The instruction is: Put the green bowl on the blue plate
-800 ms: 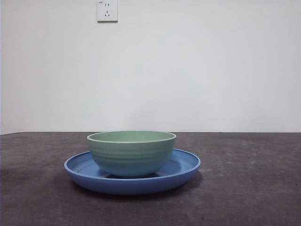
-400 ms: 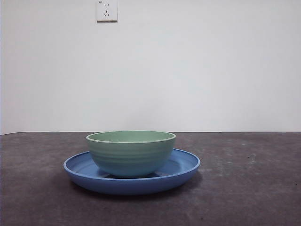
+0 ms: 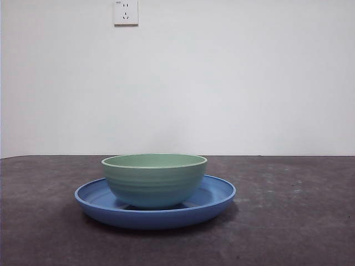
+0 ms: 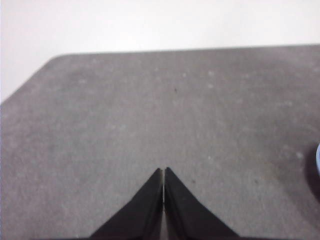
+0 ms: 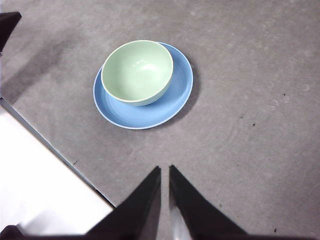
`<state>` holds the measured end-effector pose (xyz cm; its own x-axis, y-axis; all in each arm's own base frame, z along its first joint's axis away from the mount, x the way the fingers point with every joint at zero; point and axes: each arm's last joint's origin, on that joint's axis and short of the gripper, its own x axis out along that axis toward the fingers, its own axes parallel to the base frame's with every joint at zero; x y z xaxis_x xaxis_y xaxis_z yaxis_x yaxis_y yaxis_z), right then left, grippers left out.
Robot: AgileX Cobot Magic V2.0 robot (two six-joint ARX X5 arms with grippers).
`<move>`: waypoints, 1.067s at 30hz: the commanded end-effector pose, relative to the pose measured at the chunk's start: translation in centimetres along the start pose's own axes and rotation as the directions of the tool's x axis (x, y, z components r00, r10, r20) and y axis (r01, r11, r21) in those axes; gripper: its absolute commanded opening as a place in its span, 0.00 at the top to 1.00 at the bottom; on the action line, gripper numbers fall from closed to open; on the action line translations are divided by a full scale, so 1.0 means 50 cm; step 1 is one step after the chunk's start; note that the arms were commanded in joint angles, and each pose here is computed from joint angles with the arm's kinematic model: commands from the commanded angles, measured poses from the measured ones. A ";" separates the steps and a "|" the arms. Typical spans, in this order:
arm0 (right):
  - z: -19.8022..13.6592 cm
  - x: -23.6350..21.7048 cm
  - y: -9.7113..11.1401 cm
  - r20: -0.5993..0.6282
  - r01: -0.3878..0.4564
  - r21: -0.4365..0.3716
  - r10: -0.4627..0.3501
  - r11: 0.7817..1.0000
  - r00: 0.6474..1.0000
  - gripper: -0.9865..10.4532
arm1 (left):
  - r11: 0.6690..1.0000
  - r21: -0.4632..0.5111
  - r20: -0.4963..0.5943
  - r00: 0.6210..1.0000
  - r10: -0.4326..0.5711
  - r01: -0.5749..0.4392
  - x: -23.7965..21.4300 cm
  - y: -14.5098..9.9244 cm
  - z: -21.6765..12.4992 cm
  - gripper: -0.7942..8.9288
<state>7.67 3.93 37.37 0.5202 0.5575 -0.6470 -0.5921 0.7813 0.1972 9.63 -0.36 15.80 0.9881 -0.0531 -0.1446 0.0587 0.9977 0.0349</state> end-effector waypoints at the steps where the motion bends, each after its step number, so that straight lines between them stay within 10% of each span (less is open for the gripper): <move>1: 0.007 -0.006 0.003 0.015 -0.008 -0.018 0.008 1.000 1.000 0.89 | 1.000 -0.002 -0.009 1.000 0.010 -0.010 0.002 0.001 -0.012 0.91; 32: 0.007 -0.006 0.003 0.015 -0.008 -0.018 0.008 1.000 1.000 0.89 | 0.996 -0.010 -0.038 0.995 0.092 -0.093 0.001 0.010 -0.018 0.91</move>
<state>7.67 3.93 37.37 0.5202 0.5575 -0.6470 -0.5921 0.7813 0.1972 9.48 0.14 15.64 0.9872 0.0343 -0.1555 -0.0280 0.9987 0.0423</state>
